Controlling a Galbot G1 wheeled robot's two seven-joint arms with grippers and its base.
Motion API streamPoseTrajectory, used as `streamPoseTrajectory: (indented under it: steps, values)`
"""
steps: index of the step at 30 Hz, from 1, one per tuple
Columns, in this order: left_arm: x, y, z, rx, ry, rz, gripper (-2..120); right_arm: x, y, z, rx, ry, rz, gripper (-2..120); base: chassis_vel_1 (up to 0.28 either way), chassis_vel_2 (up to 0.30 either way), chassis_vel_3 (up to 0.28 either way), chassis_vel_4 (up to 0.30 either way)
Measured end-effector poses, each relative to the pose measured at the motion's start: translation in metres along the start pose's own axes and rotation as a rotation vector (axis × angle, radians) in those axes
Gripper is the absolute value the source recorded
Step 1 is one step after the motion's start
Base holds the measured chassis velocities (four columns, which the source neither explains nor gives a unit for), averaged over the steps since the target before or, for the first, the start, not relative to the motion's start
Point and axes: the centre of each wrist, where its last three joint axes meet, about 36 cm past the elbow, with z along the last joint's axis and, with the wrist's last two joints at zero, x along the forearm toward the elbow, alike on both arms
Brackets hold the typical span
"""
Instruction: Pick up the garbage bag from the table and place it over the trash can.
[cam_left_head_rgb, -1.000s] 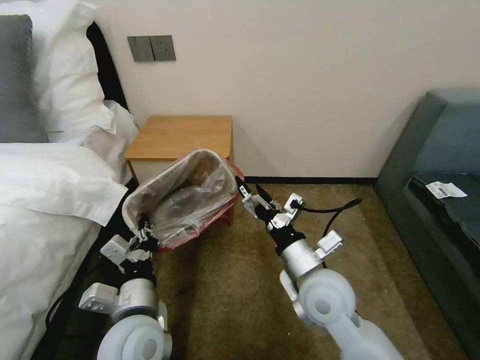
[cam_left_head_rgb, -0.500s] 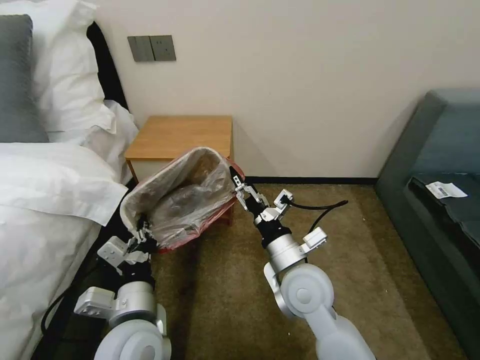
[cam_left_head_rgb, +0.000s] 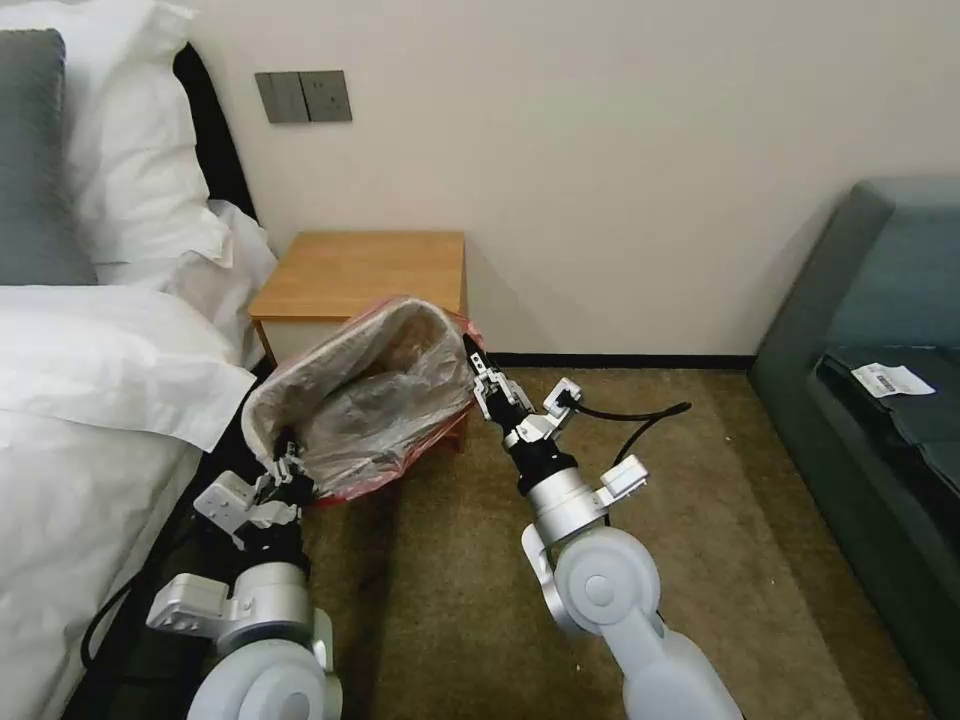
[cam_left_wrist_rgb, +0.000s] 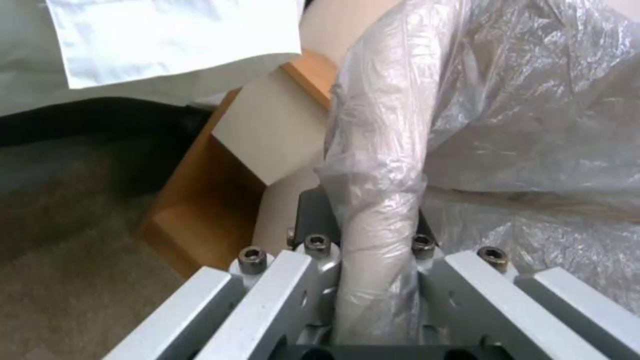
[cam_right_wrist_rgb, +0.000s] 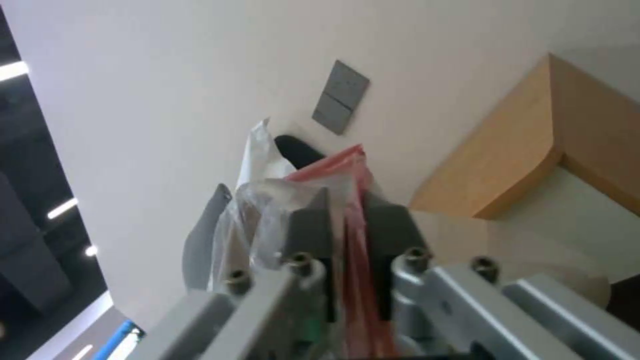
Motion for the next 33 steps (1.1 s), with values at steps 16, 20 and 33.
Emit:
streamPoseTrajectory:
  steps: [16, 20, 33]
  values:
    - [0.007, -0.006, -0.011, 0.035, 0.007, 0.025, 5, -0.004, -0.007, -0.004, 0.048, -0.018, 0.007, 0, 0.0, 0.0, 0.0, 0.0]
    - [0.01, -0.011, -0.016, 0.078, 0.028, 0.036, 5, -0.004, -0.011, -0.007, 0.075, -0.022, 0.012, 0, 0.0, 0.0, 0.0, 0.0]
    - [0.024, -0.021, -0.032, 0.176, 0.135, 0.073, 5, -0.008, -0.05, -0.008, 0.154, -0.037, 0.085, 0, 0.0, 0.0, 0.0, 0.0]
